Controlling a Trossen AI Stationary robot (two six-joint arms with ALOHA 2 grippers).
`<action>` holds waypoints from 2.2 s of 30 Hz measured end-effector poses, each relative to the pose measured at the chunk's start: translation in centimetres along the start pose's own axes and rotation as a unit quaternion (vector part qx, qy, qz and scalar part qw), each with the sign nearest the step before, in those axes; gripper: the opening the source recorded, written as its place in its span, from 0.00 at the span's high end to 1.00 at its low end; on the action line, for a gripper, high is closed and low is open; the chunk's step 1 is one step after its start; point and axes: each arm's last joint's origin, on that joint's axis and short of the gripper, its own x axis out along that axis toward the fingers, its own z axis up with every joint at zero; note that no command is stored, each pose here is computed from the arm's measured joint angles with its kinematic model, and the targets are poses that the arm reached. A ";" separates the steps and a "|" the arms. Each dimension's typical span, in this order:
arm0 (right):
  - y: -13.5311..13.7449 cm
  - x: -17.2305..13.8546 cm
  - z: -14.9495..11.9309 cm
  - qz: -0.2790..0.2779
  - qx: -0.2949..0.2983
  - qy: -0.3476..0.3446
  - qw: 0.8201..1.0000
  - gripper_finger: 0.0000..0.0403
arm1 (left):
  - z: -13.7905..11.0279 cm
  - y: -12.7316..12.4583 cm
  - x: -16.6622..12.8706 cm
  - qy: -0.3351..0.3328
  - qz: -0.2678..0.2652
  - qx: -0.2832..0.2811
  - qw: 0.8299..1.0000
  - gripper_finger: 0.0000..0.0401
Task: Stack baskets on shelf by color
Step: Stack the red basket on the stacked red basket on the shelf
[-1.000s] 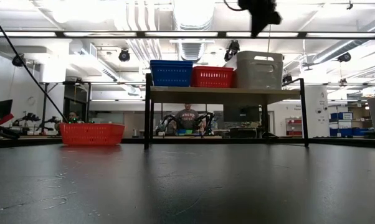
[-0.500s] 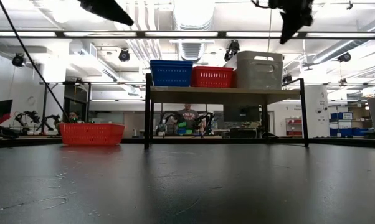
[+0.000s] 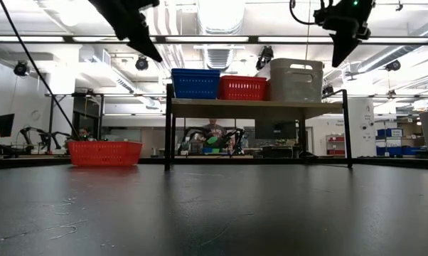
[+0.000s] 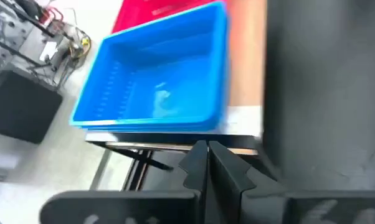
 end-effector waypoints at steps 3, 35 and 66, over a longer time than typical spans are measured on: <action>0.0 0.0 0.0 0.000 0.000 -0.001 1.000 0.97 | -0.4 1.5 0.8 0.010 -0.013 -0.001 1.000 1.00; 0.4 -3.1 -6.7 0.188 0.008 -0.193 0.963 0.97 | -9.7 2.8 9.0 0.339 -0.103 0.054 0.933 0.76; 1.2 -0.6 -12.2 0.270 0.017 -0.330 0.904 0.97 | -11.9 0.9 8.5 0.404 -0.140 0.045 0.903 1.00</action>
